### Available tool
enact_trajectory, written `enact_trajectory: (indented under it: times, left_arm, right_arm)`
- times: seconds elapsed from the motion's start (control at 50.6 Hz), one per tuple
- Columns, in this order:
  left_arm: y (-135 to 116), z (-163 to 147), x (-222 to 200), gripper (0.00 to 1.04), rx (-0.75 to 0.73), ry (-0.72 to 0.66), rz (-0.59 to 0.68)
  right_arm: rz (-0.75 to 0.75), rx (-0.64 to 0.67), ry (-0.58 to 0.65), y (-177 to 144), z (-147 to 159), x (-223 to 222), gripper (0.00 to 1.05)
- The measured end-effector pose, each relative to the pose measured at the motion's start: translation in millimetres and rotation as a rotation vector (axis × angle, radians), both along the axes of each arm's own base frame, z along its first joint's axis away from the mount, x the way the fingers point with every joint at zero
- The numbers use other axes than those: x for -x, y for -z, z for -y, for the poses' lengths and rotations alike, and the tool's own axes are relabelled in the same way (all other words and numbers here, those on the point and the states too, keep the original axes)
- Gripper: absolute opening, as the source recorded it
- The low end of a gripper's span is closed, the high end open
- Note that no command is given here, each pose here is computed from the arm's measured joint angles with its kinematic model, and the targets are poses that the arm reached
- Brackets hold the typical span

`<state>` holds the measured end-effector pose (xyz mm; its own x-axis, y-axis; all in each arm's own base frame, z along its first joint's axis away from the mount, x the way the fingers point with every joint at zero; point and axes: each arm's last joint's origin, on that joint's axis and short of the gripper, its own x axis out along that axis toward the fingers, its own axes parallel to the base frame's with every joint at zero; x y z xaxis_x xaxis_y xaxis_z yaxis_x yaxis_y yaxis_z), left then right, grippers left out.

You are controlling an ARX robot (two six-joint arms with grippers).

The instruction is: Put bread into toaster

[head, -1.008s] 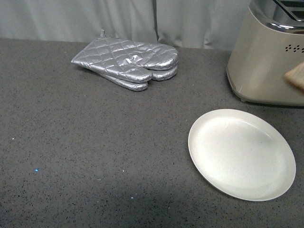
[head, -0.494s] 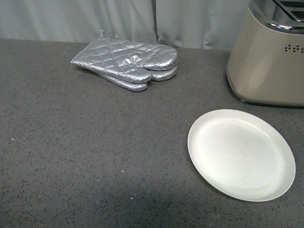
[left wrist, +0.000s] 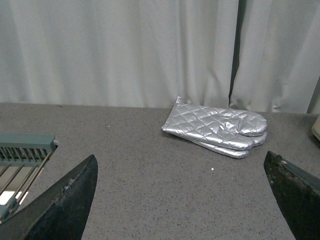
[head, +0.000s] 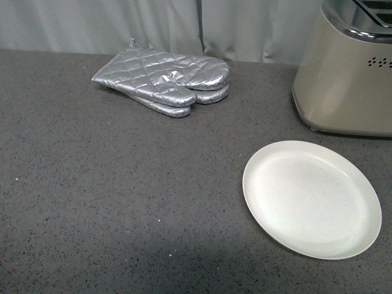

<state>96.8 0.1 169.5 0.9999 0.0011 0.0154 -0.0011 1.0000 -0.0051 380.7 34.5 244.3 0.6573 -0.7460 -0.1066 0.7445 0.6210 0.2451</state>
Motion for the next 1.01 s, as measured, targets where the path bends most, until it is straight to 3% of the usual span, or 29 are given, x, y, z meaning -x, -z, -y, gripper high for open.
enact_trajectory:
  times: [1.008]
  left_arm:
    - [0, 0, 0, 0.98, 0.0, 0.0, 0.0]
  right_arm:
    - [-0.037, 0.042, 0.119, 22, -11, -27, 0.03]
